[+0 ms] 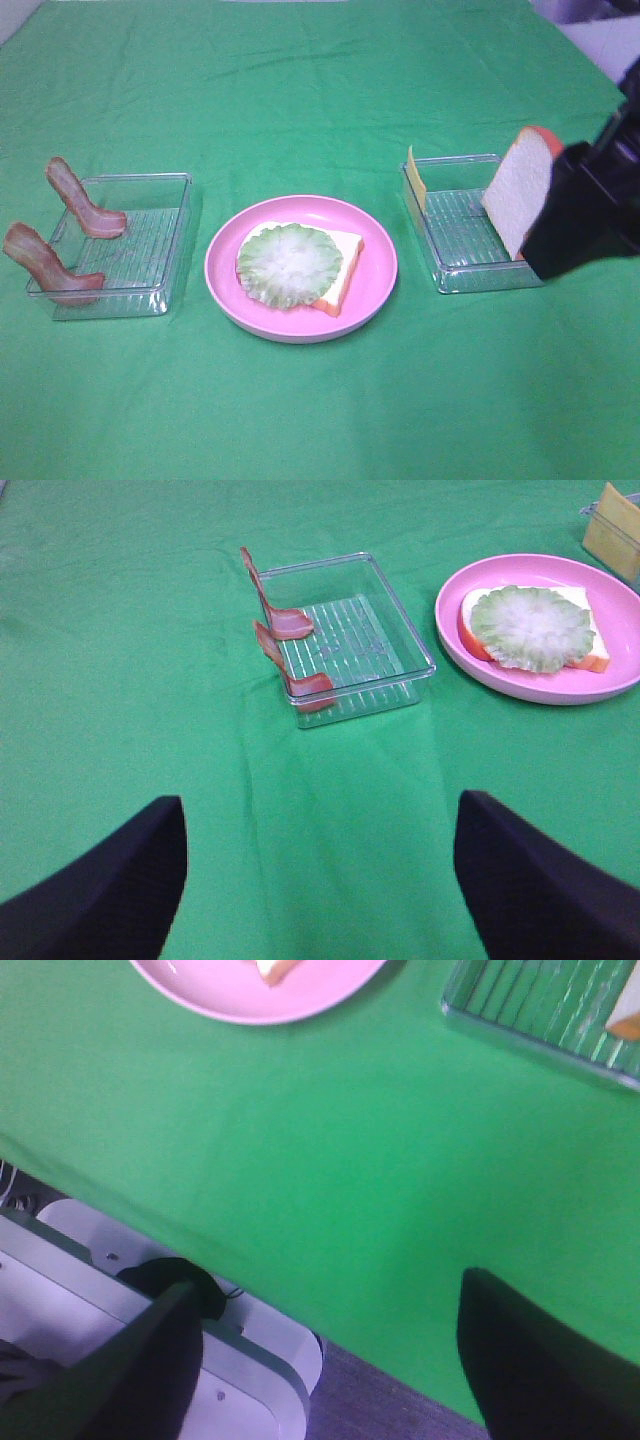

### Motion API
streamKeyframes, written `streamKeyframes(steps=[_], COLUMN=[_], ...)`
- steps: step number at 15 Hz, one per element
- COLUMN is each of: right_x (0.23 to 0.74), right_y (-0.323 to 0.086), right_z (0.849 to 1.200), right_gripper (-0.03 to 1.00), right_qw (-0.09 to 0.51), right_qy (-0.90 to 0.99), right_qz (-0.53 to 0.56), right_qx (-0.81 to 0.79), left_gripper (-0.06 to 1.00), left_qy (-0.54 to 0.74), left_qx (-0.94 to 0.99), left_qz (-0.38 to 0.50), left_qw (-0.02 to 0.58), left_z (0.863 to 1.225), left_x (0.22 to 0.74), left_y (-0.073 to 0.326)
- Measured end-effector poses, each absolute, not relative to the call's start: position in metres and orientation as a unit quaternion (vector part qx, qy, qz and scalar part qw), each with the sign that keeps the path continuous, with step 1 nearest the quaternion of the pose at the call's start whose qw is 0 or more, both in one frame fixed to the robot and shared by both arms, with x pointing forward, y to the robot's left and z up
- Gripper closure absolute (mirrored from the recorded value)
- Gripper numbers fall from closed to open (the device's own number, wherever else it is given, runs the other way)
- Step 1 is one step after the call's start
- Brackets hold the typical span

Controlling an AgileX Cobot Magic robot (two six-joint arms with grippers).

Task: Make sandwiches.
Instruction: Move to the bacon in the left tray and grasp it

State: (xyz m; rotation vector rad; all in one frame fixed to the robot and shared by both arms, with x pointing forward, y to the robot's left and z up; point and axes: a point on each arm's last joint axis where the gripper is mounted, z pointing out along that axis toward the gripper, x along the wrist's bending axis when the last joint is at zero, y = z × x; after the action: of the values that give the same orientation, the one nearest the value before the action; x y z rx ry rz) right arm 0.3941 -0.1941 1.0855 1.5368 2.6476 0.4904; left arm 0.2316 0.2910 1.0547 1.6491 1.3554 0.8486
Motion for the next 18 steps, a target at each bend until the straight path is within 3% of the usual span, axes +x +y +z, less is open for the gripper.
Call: streamKeyframes(steps=[7, 18], right_x=[0.319, 0.241], right_y=[-0.238, -0.285], right_z=[1.054, 1.049], right_gripper=[0.29, 0.29], right_qw=[0.035, 0.165], right_qy=[0.85, 0.82], right_qz=[0.185, 0.37], right_qx=[0.491, 0.405], left_gripper=[0.24, 0.24], left_qy=[0.538, 0.538], left_qx=[0.655, 0.655], left_qz=[0.337, 0.337], left_qw=[0.41, 0.41], left_z=[1.055, 1.055], left_x=[0.232, 0.232], left_y=[0.291, 0.291])
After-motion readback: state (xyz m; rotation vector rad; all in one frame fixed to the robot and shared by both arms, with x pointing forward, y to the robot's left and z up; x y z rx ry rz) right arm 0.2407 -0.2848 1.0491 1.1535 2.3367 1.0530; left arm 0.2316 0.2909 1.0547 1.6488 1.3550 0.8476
